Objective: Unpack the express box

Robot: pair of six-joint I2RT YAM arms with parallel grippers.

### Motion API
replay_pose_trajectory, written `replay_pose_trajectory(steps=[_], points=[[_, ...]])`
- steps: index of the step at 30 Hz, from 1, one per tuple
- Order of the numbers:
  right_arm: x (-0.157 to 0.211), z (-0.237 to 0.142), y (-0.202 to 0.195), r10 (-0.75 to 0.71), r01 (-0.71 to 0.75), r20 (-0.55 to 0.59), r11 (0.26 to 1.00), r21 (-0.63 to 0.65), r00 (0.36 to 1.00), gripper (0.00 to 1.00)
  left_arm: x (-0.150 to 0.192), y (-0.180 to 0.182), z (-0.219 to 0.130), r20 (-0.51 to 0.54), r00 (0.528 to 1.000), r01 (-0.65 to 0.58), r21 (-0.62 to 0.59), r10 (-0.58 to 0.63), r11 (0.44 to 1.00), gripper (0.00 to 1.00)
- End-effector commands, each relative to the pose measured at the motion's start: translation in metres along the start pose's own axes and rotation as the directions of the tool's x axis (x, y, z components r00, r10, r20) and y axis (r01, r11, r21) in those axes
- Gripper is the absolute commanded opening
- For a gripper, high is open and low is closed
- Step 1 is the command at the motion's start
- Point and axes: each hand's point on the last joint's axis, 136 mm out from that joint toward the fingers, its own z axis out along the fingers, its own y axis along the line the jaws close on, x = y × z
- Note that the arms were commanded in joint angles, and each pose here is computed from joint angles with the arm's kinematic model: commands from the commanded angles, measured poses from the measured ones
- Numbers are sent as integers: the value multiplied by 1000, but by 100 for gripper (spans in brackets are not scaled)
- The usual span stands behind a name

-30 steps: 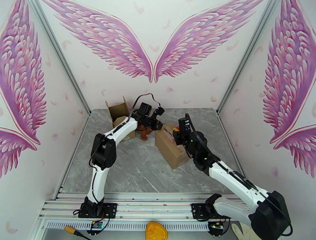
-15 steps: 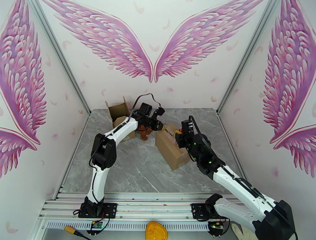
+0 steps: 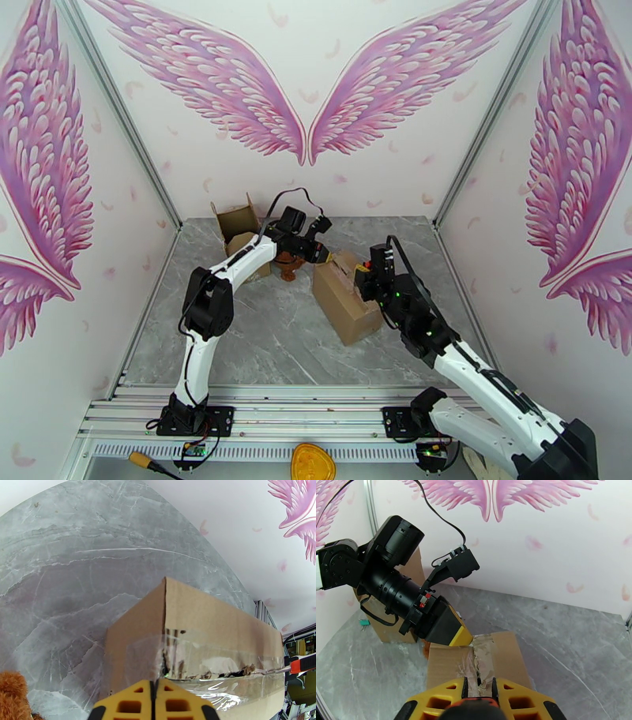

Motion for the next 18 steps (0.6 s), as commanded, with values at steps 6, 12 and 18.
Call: replay_pose_trajectory(steps=[6, 12, 18], points=[[48, -14, -6, 1, 2, -169, 1000, 18, 986, 0, -38, 72, -44, 144, 989, 28, -294, 15, 955, 0], [43, -16, -6, 5, -2, -150, 1000, 17, 989, 0, -41, 73, -50, 154, 988, 26, -308, 23, 951, 0], [36, -21, -5, 1, 0, -128, 1000, 8, 992, 0, -41, 76, -54, 165, 986, 34, -315, 20, 948, 0]])
